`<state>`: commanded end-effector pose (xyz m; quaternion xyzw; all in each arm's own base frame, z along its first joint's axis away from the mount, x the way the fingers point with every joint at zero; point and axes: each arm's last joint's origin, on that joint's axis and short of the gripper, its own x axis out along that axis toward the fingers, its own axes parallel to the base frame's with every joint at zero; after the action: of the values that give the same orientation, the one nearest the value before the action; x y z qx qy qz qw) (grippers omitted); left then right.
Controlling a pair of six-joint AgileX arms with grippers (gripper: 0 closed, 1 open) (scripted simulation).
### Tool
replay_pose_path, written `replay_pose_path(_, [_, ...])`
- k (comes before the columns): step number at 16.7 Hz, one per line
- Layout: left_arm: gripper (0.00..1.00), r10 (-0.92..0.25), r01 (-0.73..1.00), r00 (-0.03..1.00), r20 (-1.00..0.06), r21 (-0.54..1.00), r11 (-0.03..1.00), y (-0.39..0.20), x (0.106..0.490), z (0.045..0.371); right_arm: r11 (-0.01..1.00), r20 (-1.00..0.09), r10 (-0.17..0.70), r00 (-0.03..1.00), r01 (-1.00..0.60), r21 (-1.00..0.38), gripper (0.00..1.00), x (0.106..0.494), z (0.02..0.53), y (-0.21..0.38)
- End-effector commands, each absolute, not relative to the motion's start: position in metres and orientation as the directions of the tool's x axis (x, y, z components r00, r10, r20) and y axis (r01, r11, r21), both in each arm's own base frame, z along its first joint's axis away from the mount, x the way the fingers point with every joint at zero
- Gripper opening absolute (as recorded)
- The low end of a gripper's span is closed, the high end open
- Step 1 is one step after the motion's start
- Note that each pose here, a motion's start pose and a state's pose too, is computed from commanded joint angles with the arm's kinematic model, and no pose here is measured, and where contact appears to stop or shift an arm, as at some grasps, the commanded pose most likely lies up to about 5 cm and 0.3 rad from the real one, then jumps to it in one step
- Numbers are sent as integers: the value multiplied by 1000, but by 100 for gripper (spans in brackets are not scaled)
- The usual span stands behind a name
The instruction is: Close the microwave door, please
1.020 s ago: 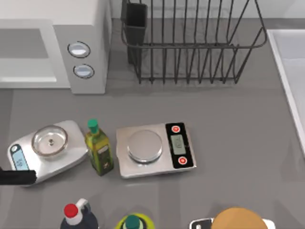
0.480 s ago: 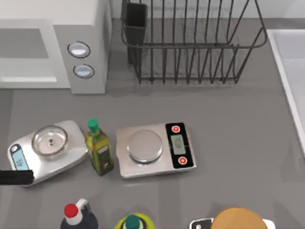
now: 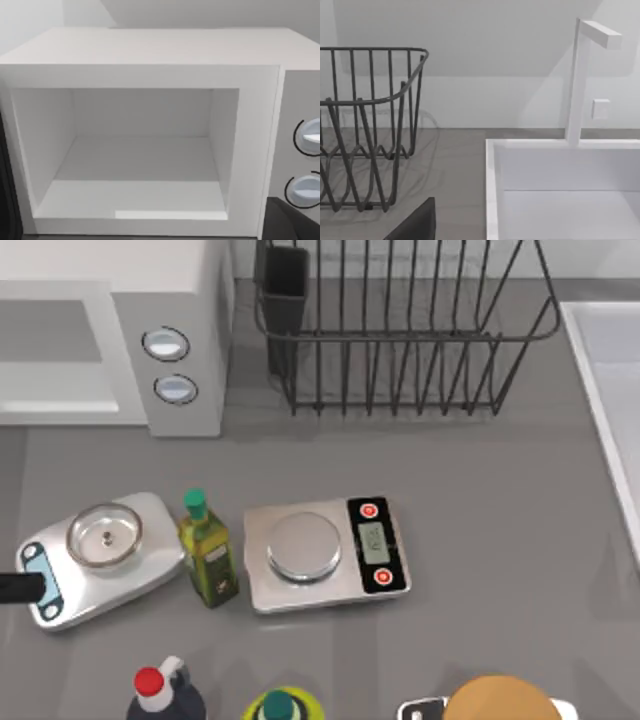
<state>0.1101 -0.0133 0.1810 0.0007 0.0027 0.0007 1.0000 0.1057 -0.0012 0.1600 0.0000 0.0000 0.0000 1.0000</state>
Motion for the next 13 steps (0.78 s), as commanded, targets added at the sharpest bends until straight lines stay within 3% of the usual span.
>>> replay_pose_path(7, [0, 2, -1, 1000, -24, 36, 999, -11, 112, 187, 1000, 0, 0, 1000, 0, 0, 100, 106, 160, -1])
replay_pose_path(13, [0, 57, -4, 979, -196, 260, 966, 24, 138, 250, 1000, 0, 0, 1000, 0, 0, 100, 106, 160, -1])
